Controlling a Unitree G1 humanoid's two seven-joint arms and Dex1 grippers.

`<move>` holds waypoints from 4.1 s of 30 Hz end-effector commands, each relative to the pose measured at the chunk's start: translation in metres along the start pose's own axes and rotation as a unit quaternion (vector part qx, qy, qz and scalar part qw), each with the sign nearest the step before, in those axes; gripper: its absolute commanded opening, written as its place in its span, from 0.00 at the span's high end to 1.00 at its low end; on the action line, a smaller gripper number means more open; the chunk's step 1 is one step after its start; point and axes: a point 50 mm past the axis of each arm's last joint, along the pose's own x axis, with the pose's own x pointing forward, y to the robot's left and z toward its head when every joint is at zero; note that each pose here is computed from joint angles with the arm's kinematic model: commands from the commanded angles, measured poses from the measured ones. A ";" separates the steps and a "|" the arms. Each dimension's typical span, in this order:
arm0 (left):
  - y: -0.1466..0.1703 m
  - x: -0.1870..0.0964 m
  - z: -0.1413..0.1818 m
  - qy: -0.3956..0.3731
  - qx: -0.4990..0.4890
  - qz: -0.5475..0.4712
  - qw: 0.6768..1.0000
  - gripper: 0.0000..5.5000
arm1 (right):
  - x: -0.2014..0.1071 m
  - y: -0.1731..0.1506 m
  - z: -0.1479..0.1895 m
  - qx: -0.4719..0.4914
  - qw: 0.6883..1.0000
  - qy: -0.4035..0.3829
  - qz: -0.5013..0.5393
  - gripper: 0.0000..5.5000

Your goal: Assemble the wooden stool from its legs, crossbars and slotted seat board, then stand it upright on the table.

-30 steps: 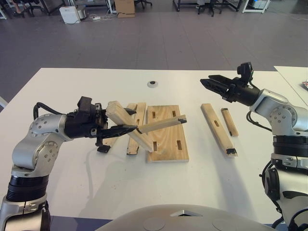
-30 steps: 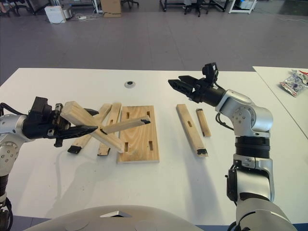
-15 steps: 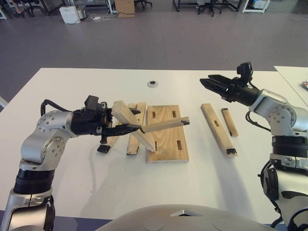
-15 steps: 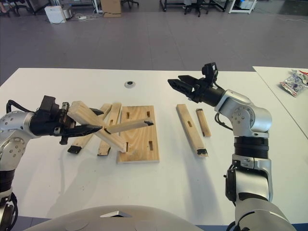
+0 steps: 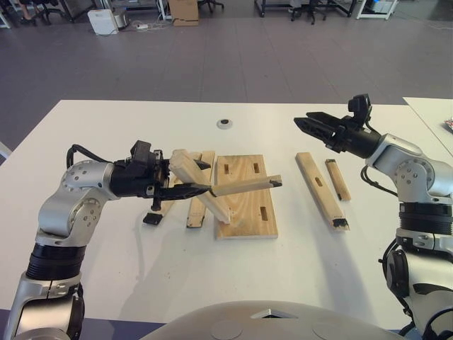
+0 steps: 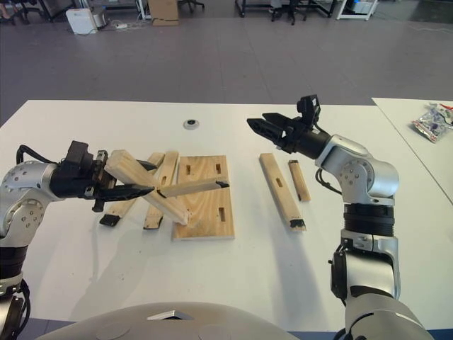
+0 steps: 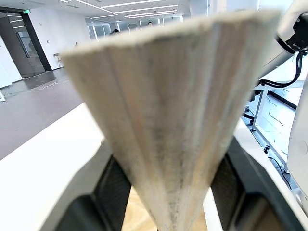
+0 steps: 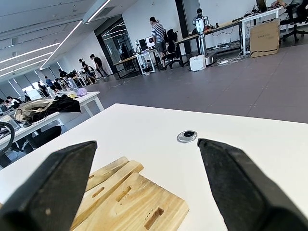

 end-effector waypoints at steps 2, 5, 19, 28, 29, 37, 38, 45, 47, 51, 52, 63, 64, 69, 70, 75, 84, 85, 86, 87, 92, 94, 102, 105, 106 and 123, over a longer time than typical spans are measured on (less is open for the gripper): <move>0.006 0.003 -0.009 0.042 -0.001 -0.004 0.999 0.63 | 0.002 0.003 0.001 -0.006 1.000 -0.010 0.002 0.29; 0.004 0.006 -0.013 0.055 -0.008 -0.007 0.998 0.63 | 0.002 0.004 0.000 -0.004 1.000 -0.008 0.003 0.29; -0.006 0.011 -0.040 0.216 -0.067 -0.024 0.974 0.63 | 0.010 0.007 -0.039 -0.015 0.998 0.049 -0.038 0.29; -0.014 0.018 -0.050 0.249 -0.145 -0.064 0.955 0.63 | 0.022 0.020 -0.055 -0.009 0.998 0.056 -0.019 0.29; -0.015 0.018 -0.050 0.248 -0.150 -0.061 0.955 0.63 | 0.022 0.020 -0.054 -0.009 0.998 0.054 -0.021 0.29; 0.002 0.018 -0.057 0.236 -0.114 0.058 0.963 0.29 | 0.022 0.019 -0.053 -0.012 0.999 0.049 -0.022 0.29; 0.001 0.012 -0.055 0.238 -0.109 0.071 0.963 0.26 | 0.022 0.019 -0.053 -0.012 0.999 0.048 -0.023 0.29; -0.037 -0.032 -0.048 0.305 -0.128 0.091 0.939 0.10 | 0.018 0.018 -0.055 -0.011 0.998 0.043 -0.034 0.29; -0.034 -0.041 -0.047 0.298 -0.118 0.152 0.935 0.10 | 0.018 0.018 -0.055 -0.012 0.999 0.042 -0.032 0.29; -0.028 -0.051 -0.063 0.282 -0.101 0.320 0.899 0.10 | 0.021 0.019 -0.053 -0.015 0.999 0.045 -0.025 0.29; -0.028 -0.052 -0.069 0.271 -0.105 0.360 0.887 0.10 | 0.021 0.019 -0.053 -0.017 0.998 0.047 -0.024 0.29; -0.042 -0.058 -0.130 0.288 -0.194 0.450 0.823 0.17 | 0.025 0.020 -0.051 -0.020 0.998 0.047 -0.021 0.29; -0.044 -0.060 -0.131 0.290 -0.199 0.447 0.822 0.19 | 0.024 0.020 -0.051 -0.019 0.998 0.046 -0.023 0.29; -0.040 -0.069 -0.126 0.291 -0.192 0.455 0.819 0.35 | 0.024 0.020 -0.053 -0.016 0.998 0.045 -0.027 0.29; -0.038 -0.071 -0.125 0.291 -0.191 0.457 0.818 0.39 | 0.024 0.020 -0.053 -0.016 0.998 0.045 -0.028 0.29; -0.037 -0.076 -0.128 0.299 -0.189 0.461 0.814 0.53 | 0.024 0.020 -0.054 -0.016 0.998 0.042 -0.032 0.29; -0.007 -0.091 -0.098 0.244 -0.149 0.488 0.825 0.62 | 0.026 0.015 -0.042 0.021 0.998 0.004 -0.053 0.29; 0.007 -0.089 -0.076 0.198 -0.125 0.492 0.838 0.62 | 0.027 0.015 -0.033 0.032 0.998 -0.013 -0.046 0.29; 0.019 -0.086 -0.053 0.150 -0.102 0.485 0.856 0.62 | 0.028 0.017 -0.023 0.039 0.998 -0.029 -0.036 0.29; 0.028 -0.078 -0.022 0.085 -0.083 0.453 0.884 0.62 | 0.032 0.023 -0.006 0.051 0.997 -0.053 -0.006 0.29; 0.026 -0.049 0.074 -0.086 -0.075 0.232 0.966 0.62 | 0.044 0.069 0.067 0.059 0.973 -0.135 0.175 0.12; 0.019 -0.040 0.087 -0.116 -0.102 0.156 0.976 0.62 | 0.042 0.088 0.087 0.066 0.953 -0.159 0.250 0.05; 0.000 -0.023 0.079 -0.114 -0.192 0.037 0.974 0.62 | 0.046 0.113 0.105 0.116 0.910 -0.173 0.359 0.02; -0.001 -0.018 0.075 -0.106 -0.197 0.028 0.974 0.62 | 0.046 0.118 0.106 0.126 0.901 -0.164 0.381 0.02; -0.001 -0.017 0.073 -0.103 -0.198 0.027 0.974 0.62 | 0.045 0.122 0.105 0.125 0.896 -0.159 0.395 0.02; -0.002 0.002 0.075 -0.094 -0.192 0.013 0.977 0.62 | 0.050 0.123 0.090 0.131 0.905 -0.119 0.386 0.50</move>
